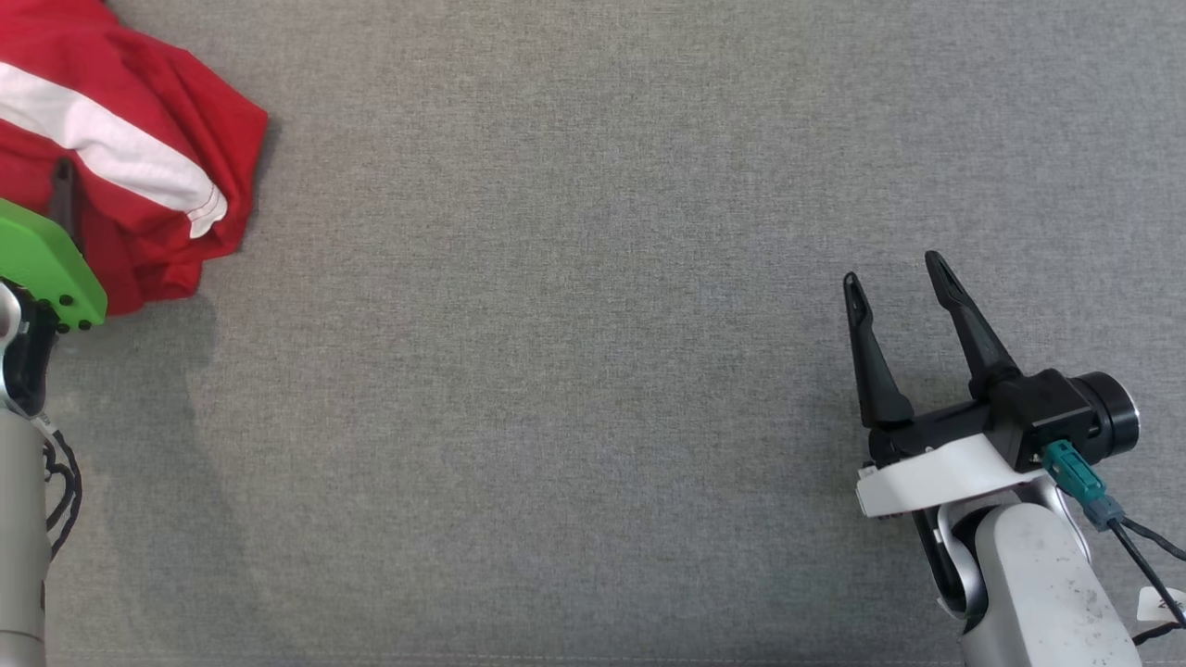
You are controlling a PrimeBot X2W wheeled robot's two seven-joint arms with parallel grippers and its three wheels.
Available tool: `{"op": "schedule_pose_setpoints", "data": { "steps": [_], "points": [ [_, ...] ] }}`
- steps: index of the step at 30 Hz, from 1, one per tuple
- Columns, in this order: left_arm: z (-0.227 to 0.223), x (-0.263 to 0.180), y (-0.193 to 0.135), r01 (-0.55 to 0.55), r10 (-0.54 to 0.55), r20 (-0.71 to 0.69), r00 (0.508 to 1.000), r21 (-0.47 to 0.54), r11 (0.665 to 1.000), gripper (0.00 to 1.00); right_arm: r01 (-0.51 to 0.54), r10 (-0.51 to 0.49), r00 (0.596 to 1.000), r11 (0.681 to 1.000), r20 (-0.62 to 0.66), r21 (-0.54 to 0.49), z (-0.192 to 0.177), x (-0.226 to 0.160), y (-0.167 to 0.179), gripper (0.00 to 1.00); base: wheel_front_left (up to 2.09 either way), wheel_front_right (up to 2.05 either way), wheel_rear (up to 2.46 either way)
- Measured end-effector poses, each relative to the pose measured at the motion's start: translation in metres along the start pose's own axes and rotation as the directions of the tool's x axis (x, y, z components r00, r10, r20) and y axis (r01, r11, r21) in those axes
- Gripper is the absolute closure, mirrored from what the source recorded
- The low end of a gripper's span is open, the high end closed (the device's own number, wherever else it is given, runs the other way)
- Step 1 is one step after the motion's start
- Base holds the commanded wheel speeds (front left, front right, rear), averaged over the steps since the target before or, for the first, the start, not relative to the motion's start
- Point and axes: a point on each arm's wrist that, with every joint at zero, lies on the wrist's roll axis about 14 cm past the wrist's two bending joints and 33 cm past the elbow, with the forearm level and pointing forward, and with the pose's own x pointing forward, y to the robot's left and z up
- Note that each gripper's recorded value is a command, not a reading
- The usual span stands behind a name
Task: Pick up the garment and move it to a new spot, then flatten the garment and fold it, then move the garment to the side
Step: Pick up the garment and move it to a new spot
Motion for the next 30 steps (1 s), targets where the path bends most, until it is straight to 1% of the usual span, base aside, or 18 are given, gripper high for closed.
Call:
{"op": "schedule_pose_setpoints", "data": {
  "steps": [1,2,3,7,11,15,18,20,22,23,25,27,29,30],
  "points": [
    [0.001,0.0,-0.001,0.002,-0.002,0.01,1.0,-0.001,1.0,0.62,0.0,0.0,1.0,1.0,0.001,0.001,0.0,0.0,0.0,0.0,0.0,0.0,0.0],
    [0.002,0.0,-0.001,-0.001,0.001,0.02,1.0,-0.003,1.0,0.92,-0.001,0.001,1.0,1.0,0.002,0.002,0.001,0.0,0.001,0.0,0.0,0.0,0.0],
    [0.004,-0.001,-0.001,-0.003,0.003,0.029,1.0,-0.001,1.0,1.0,-0.002,0.002,1.0,1.0,0.004,0.003,0.002,0.0,0.001,0.0,0.0,0.0,0.0],
    [0.014,-0.006,-0.001,-0.001,0.001,0.075,0.997,0.005,1.0,1.0,-0.009,0.009,1.0,1.0,0.019,0.007,0.009,-0.001,0.005,0.0,0.0,0.0,0.0],
    [0.042,-0.014,-0.001,-0.004,-0.004,0.169,0.986,0.043,0.999,1.0,-0.008,0.008,0.999,1.0,0.038,0.008,0.019,-0.004,0.005,0.0,0.0,0.0,0.0],
    [0.091,-0.03,-0.004,-0.003,-0.029,0.305,0.952,0.104,0.995,1.0,0.005,-0.006,0.998,1.0,0.056,0.018,0.029,-0.012,0.004,0.0,0.0,0.0,0.0],
    [0.129,-0.047,-0.019,0.017,-0.08,0.404,0.911,0.158,0.987,1.0,0.023,-0.025,0.997,0.999,0.071,0.024,0.039,-0.022,0.0,0.0,0.0,0.0,0.0],
    [0.15,-0.059,-0.034,0.037,-0.126,0.453,0.882,0.199,0.979,1.0,0.037,-0.039,0.996,0.999,0.08,0.028,0.044,-0.029,-0.002,0.0,0.0,0.0,0.0],
    [0.166,-0.073,-0.056,0.065,-0.188,0.486,0.854,0.259,0.964,1.0,0.055,-0.057,0.994,0.998,0.091,0.031,0.051,-0.039,-0.006,0.0,0.0,0.0,0.0],
    [0.173,-0.08,-0.071,0.079,-0.231,0.494,0.838,0.31,0.948,1.0,0.067,-0.07,0.993,0.997,0.096,0.034,0.054,-0.045,-0.009,0.0,0.0,0.0,0.0],
    [0.184,-0.096,-0.102,0.124,-0.313,0.513,0.799,0.369,0.921,1.0,0.091,-0.094,0.99,0.995,0.108,0.036,0.06,-0.055,-0.014,0.0,0.0,0.0,0.0],
    [0.193,-0.112,-0.135,0.194,-0.393,0.525,0.755,0.394,0.898,1.0,0.121,-0.125,0.986,0.992,0.114,0.037,0.063,-0.066,-0.022,0.0,0.0,0.0,0.0],
    [0.197,-0.129,-0.173,0.266,-0.481,0.527,0.701,0.433,0.861,1.0,0.164,-0.167,0.979,0.986,0.119,0.033,0.066,-0.08,-0.033,0.0,0.0,0.0,0.0],
    [0.197,-0.135,-0.186,0.293,-0.511,0.526,0.68,0.444,0.847,1.0,0.18,-0.182,0.976,0.983,0.122,0.031,0.068,-0.085,-0.037,0.0,0.0,0.0,0.0]
  ]
}}
